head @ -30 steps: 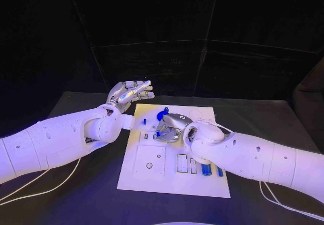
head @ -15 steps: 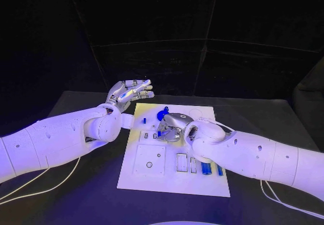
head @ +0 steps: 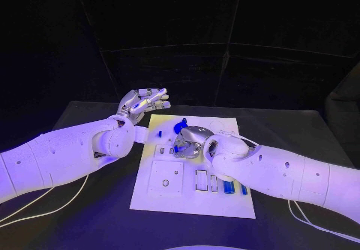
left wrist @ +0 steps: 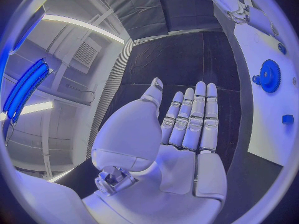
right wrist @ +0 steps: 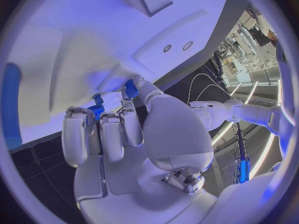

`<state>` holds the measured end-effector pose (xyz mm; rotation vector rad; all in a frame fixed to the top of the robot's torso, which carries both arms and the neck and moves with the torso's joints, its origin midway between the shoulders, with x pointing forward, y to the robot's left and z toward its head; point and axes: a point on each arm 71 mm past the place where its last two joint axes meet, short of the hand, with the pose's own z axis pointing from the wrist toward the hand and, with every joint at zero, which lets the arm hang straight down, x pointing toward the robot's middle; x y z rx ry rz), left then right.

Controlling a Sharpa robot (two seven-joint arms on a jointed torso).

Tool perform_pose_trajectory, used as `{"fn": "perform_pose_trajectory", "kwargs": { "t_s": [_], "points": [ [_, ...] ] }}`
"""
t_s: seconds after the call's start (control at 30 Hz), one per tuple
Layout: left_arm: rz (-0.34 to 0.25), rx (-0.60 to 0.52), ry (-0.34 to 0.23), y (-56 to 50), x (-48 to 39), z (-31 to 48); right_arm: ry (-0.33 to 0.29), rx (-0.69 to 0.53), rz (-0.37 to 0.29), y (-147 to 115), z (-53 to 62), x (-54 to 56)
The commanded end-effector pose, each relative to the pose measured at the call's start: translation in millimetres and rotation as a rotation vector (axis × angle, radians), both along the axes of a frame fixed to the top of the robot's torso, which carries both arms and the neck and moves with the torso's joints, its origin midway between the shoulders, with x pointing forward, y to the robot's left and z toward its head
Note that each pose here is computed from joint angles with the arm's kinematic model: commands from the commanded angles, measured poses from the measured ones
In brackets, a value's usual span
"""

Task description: Assemble the parts on the task board

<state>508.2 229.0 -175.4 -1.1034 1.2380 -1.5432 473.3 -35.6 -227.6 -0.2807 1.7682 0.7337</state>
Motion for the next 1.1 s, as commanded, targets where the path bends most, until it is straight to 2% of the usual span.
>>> {"fn": "perform_pose_trajectory", "kwargs": {
  "t_s": [0.03,0.37,0.57,0.77,0.87,0.9,1.03,1.1],
  "points": [
    [-0.013,-0.004,-0.009,-0.9,0.1,2.0,0.016,-0.031,-0.011,-1,-6.1,-1.3],
    [-0.013,-0.003,-0.006,0.1,0.3,1.7,0.001,-0.016,-0.032,-1,-4.6,-0.8],
    [-0.013,-0.003,-0.005,0.6,0.4,1.6,-0.030,-0.003,-0.052,-2,-2.1,-0.2],
    [-0.014,-0.002,-0.001,1.0,0.5,1.3,-0.114,0.108,-0.056,-3,8.4,-2.2],
    [-0.016,0.009,0.005,2.2,0.9,0.5,-0.143,0.192,-0.008,-7,14.7,-6.2],
    [-0.022,0.017,0.008,2.7,1.0,0.1,-0.142,0.218,0.027,-9,16.4,-8.5],
    [-0.077,0.073,0.011,1.9,0.5,-1.5,-0.107,0.297,0.153,-22,23.4,-18.6],
    [-0.105,0.109,0.017,1.4,0.1,-2.8,-0.076,0.325,0.177,-31,28.5,-20.4]
  ]
}}
